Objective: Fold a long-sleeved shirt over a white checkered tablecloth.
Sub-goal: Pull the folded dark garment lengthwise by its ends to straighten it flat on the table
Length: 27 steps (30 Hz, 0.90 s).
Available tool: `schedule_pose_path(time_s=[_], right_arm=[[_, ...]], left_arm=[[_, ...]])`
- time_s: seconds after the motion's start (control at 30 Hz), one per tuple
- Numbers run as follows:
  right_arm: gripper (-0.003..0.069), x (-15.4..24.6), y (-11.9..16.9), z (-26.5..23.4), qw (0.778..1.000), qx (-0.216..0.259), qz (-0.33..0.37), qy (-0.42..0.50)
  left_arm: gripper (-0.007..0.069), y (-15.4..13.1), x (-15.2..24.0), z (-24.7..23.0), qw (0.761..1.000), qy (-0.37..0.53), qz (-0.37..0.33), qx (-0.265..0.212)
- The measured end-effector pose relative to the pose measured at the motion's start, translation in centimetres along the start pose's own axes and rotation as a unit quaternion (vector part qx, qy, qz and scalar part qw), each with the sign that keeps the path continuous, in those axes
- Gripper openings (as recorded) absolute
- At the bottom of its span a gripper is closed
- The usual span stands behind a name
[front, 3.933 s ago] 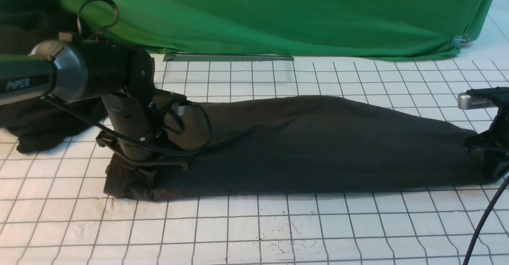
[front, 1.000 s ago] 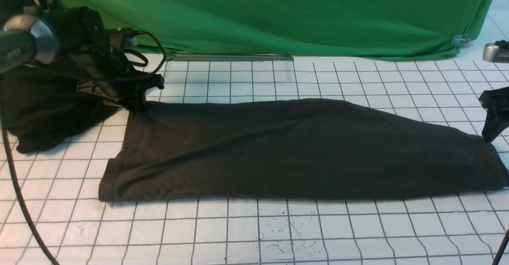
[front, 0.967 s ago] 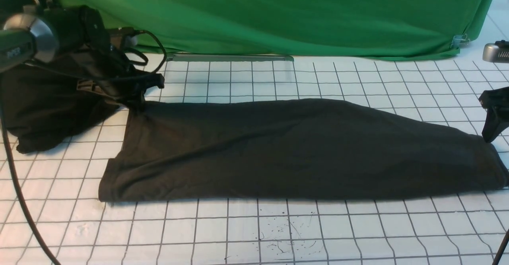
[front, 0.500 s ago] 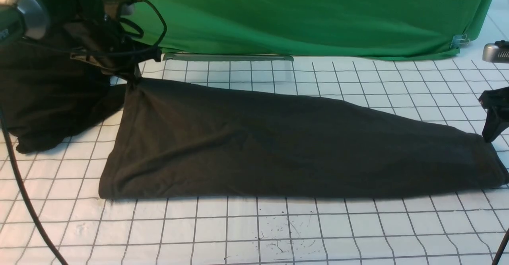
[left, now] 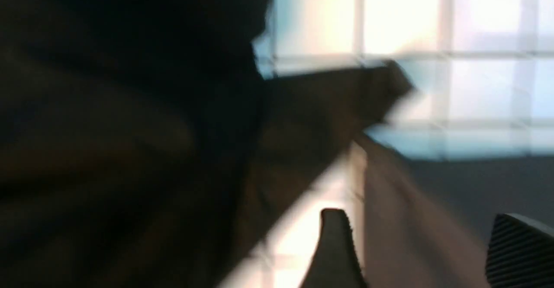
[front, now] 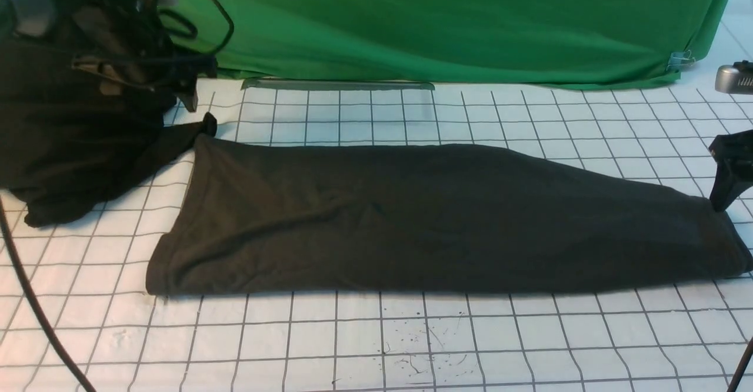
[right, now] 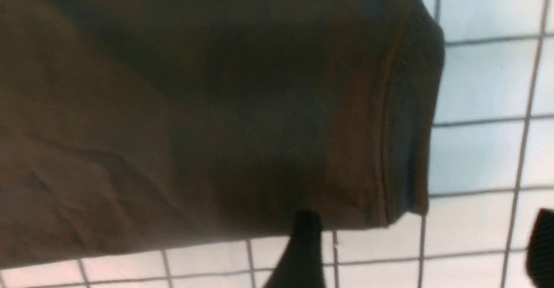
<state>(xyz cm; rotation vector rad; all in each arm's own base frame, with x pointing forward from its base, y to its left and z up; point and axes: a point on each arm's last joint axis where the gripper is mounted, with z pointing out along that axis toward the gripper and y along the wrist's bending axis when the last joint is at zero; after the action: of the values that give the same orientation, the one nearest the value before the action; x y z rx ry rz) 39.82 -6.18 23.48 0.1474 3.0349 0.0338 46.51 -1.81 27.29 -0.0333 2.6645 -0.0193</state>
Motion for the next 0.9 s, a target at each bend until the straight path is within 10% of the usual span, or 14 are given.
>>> schedule_pose_path(time_s=[0.17,0.47,0.67,0.8,0.9], right_arm=[[0.0682,0.0,-0.2,2.1,1.000,0.004,0.004,0.002],[0.0655,-1.0,-0.1,6.5,1.000,-0.016,0.018,0.011],[0.0495,-1.1,0.5,8.3,0.999,-0.022,0.013,0.032],[0.0168,-1.1,0.9,8.3,0.999,-0.035,0.001,0.032],[0.0059,-1.0,1.0,8.2,0.999,-0.038,-0.009,0.035]], left_arm=[[0.0085,-3.8,2.1,-1.8,0.995,0.046,0.064,0.068],[-0.0003,-8.2,7.0,-1.8,0.985,0.082,0.124,0.091],[-0.0003,-8.1,8.3,-5.1,0.985,0.060,0.120,0.105],[-0.0003,-7.6,8.9,-8.3,0.986,0.030,0.122,0.107],[-0.0003,-7.2,9.1,-10.6,0.987,0.008,0.124,0.107]])
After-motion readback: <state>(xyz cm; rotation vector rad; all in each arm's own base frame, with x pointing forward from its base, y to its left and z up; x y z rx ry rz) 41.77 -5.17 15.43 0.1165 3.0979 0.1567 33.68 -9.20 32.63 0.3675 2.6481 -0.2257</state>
